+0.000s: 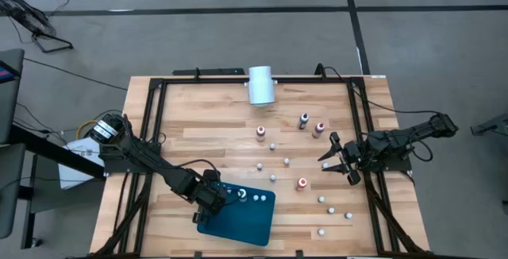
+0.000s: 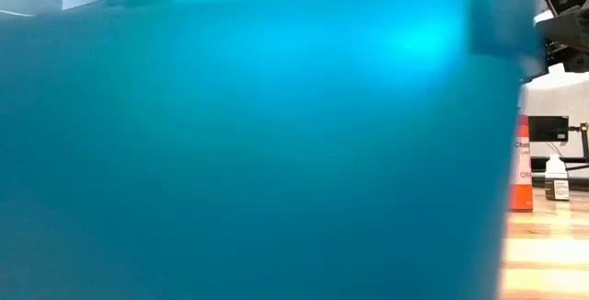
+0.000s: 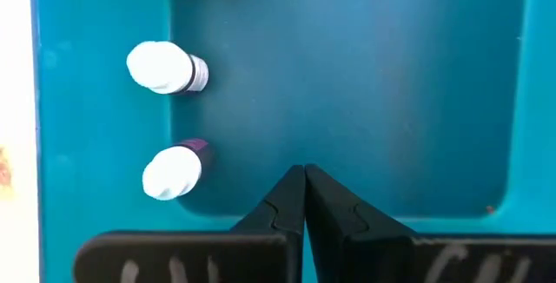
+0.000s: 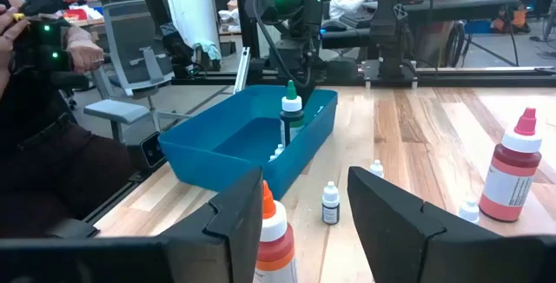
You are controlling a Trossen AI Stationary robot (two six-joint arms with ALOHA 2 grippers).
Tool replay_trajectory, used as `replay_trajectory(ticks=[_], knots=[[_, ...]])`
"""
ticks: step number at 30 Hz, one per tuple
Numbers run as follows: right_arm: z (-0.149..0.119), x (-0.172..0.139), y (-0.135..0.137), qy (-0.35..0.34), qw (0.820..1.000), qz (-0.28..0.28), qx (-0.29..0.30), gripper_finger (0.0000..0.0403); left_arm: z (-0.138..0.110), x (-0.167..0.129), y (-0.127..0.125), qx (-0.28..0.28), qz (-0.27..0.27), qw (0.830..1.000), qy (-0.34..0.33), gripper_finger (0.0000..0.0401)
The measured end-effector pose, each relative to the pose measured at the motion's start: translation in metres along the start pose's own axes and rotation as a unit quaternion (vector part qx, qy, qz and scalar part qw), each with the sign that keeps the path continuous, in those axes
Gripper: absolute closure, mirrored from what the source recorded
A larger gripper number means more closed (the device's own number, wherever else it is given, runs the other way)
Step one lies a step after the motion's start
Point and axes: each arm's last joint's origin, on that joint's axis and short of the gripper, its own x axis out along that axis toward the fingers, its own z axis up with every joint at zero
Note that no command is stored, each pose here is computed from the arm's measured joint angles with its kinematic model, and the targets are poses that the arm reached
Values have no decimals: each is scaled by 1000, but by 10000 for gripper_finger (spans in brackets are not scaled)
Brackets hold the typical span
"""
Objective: Pick & Place food coloring
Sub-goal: Put the large pink food coloring bottle into the blue bin
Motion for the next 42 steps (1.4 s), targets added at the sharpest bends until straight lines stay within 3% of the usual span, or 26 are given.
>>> replay_trajectory(ticks=[14, 27, 33, 37, 42], knots=[[0, 0, 0, 0, 1000, 0, 0, 244, -10, -8, 5, -19, 14, 999, 45, 401], [0, 0, 0, 0, 1000, 0, 0, 244, -8, -25, -1, -10, -13, 1000, 6, 401], [0, 0, 0, 0, 1000, 0, 0, 244, -1, -53, 0, 4, -35, 997, -62, 401], [0, 0, 0, 0, 1000, 0, 0, 244, 5, -76, 16, 20, -1, 992, -124, 401], [0, 0, 0, 0, 1000, 0, 0, 244, 16, -90, 56, 42, 88, 981, -170, 401]])
